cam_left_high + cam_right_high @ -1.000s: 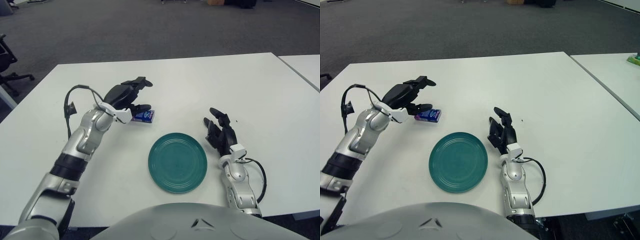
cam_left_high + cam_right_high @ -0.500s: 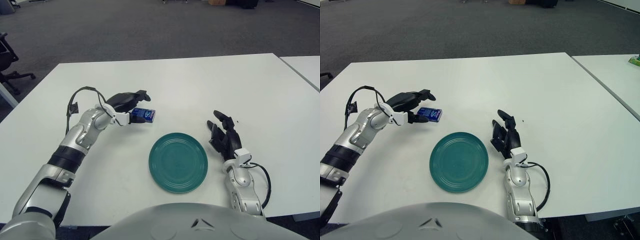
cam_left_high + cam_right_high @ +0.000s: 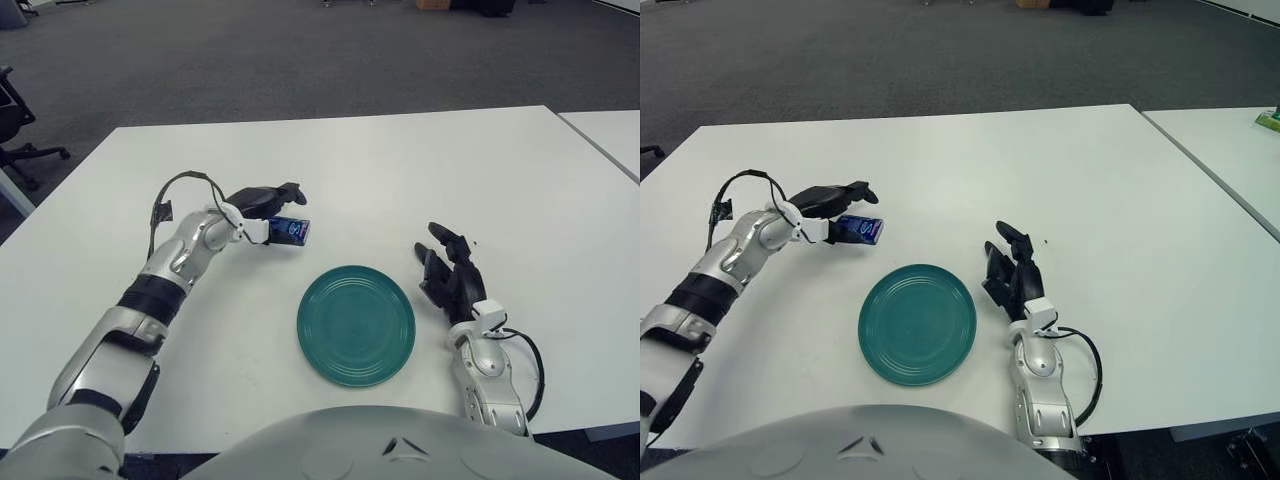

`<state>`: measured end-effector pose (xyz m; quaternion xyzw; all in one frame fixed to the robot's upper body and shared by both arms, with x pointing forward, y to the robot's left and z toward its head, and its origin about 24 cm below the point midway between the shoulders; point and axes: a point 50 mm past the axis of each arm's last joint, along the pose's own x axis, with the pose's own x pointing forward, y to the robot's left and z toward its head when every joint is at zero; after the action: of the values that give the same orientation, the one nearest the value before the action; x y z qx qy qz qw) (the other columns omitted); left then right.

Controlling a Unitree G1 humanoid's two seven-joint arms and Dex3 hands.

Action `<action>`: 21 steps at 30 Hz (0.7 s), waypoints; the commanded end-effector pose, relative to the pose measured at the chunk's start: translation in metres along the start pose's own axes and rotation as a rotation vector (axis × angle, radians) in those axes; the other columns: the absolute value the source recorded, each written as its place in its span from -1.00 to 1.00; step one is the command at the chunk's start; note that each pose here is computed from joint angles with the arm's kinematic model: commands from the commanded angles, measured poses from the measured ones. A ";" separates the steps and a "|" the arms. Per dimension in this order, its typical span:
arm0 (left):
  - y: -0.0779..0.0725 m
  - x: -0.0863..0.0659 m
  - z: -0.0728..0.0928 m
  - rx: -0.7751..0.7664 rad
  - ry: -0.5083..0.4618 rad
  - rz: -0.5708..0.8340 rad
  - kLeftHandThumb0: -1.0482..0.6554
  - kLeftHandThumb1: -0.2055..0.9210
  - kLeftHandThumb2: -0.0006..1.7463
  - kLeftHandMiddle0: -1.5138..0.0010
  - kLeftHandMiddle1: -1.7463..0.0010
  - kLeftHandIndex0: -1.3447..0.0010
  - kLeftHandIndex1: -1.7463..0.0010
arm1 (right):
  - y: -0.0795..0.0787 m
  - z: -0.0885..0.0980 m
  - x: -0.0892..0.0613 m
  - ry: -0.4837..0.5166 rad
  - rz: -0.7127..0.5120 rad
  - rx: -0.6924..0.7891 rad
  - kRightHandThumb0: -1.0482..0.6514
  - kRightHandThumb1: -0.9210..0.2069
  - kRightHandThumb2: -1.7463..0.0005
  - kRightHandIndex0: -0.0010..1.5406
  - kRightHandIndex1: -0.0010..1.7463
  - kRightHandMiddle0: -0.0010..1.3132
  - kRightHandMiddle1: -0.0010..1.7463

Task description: Put the gum into the plate.

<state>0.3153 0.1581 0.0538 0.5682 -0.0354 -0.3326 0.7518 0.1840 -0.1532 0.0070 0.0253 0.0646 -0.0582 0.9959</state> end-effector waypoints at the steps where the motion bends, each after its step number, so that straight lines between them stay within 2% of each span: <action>1: 0.002 0.004 -0.009 0.010 0.032 -0.015 -0.82 1.00 -0.71 0.64 1.00 0.97 -0.14 | -0.006 -0.015 -0.007 0.093 -0.033 0.022 -0.54 -1.00 0.08 -0.30 -0.97 -1.00 -0.17; 8: -0.003 0.013 -0.017 0.015 0.061 -0.020 -0.76 1.00 -0.76 0.67 1.00 0.99 -0.13 | -0.011 -0.017 -0.007 0.090 -0.051 0.040 -0.53 -1.00 0.12 -0.25 -0.94 -1.00 -0.15; 21: -0.011 0.026 -0.021 -0.001 0.098 -0.032 -0.71 0.99 -0.80 0.71 0.99 0.99 -0.14 | -0.015 -0.015 -0.010 0.079 -0.073 0.042 -0.54 -1.00 0.12 -0.23 -0.94 -1.00 -0.13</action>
<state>0.3326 0.1625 0.0236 0.5754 0.0172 -0.3218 0.7517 0.1814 -0.1626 0.0065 0.0378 0.0585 -0.0807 0.9943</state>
